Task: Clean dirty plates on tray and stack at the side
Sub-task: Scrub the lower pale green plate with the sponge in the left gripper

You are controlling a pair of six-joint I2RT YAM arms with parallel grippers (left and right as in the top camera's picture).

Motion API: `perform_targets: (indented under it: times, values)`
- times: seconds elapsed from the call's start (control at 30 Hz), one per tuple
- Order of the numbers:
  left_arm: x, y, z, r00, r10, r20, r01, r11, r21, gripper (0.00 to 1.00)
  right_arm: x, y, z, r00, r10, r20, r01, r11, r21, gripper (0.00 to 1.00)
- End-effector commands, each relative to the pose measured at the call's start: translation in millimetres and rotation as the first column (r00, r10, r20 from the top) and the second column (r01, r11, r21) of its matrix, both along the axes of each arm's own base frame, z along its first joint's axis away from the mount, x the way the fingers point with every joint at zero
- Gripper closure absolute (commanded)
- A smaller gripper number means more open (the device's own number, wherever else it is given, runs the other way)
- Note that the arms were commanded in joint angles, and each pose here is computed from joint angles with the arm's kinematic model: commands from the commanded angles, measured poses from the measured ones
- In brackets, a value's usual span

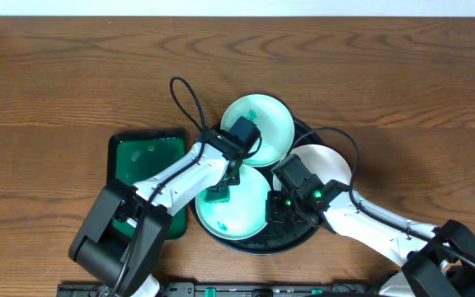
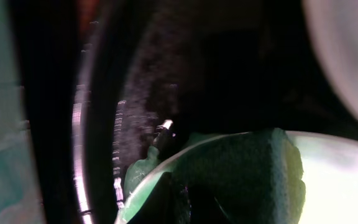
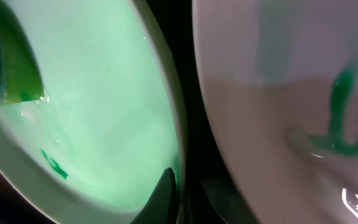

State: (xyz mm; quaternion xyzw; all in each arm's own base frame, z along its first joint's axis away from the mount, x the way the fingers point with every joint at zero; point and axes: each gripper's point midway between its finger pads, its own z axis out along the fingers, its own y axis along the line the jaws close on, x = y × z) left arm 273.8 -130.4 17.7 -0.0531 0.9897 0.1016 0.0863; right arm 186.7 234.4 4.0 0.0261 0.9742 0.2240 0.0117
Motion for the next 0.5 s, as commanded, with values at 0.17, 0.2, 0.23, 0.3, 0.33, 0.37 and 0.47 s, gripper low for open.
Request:
perform_targets:
  times: [0.17, 0.2, 0.23, 0.3, 0.33, 0.37, 0.47]
  values:
    - [-5.4, 82.5, 0.0, 0.995, 0.099, -0.022, -0.088, 0.949, 0.304, 0.93, -25.5, -12.5, -16.0, 0.996, 0.047, -0.075, -0.051, 0.997, -0.053, 0.99]
    - [-10.4, 75.9, -4.1, 0.995, 0.078, -0.069, -0.057, 0.962, 0.266, 0.93, -25.5, -12.6, -16.0, 0.996, 0.047, -0.075, -0.051, 0.997, -0.053, 0.99]
    - [-15.8, 68.6, -7.9, 0.992, 0.055, -0.114, -0.029, 0.974, 0.223, 0.93, -25.5, -12.6, -16.0, 0.996, 0.047, -0.075, -0.051, 0.997, -0.053, 0.99]
    - [-29.1, 55.7, -13.3, 0.979, 0.019, -0.202, 0.010, 0.990, 0.140, 0.93, -25.5, -12.6, -16.0, 0.996, 0.047, -0.075, -0.051, 0.997, -0.053, 0.99]
    - [-32.5, 55.8, -13.1, 0.976, 0.021, -0.217, 0.009, 0.990, 0.138, 0.93, -25.6, -12.7, -16.0, 0.996, 0.047, -0.075, -0.051, 0.997, -0.053, 0.99]
    - [-35.0, 57.5, -12.3, 0.974, 0.025, -0.226, 0.008, 0.989, 0.146, 0.93, -25.6, -12.7, -16.0, 0.996, 0.047, -0.075, -0.051, 0.997, -0.053, 0.99]
    - [-35.2, 62.2, -10.3, 0.974, 0.026, -0.224, 0.014, 0.985, 0.172, 0.93, -25.5, -12.6, -16.0, 0.996, 0.047, -0.075, -0.051, 0.997, -0.053, 0.99]
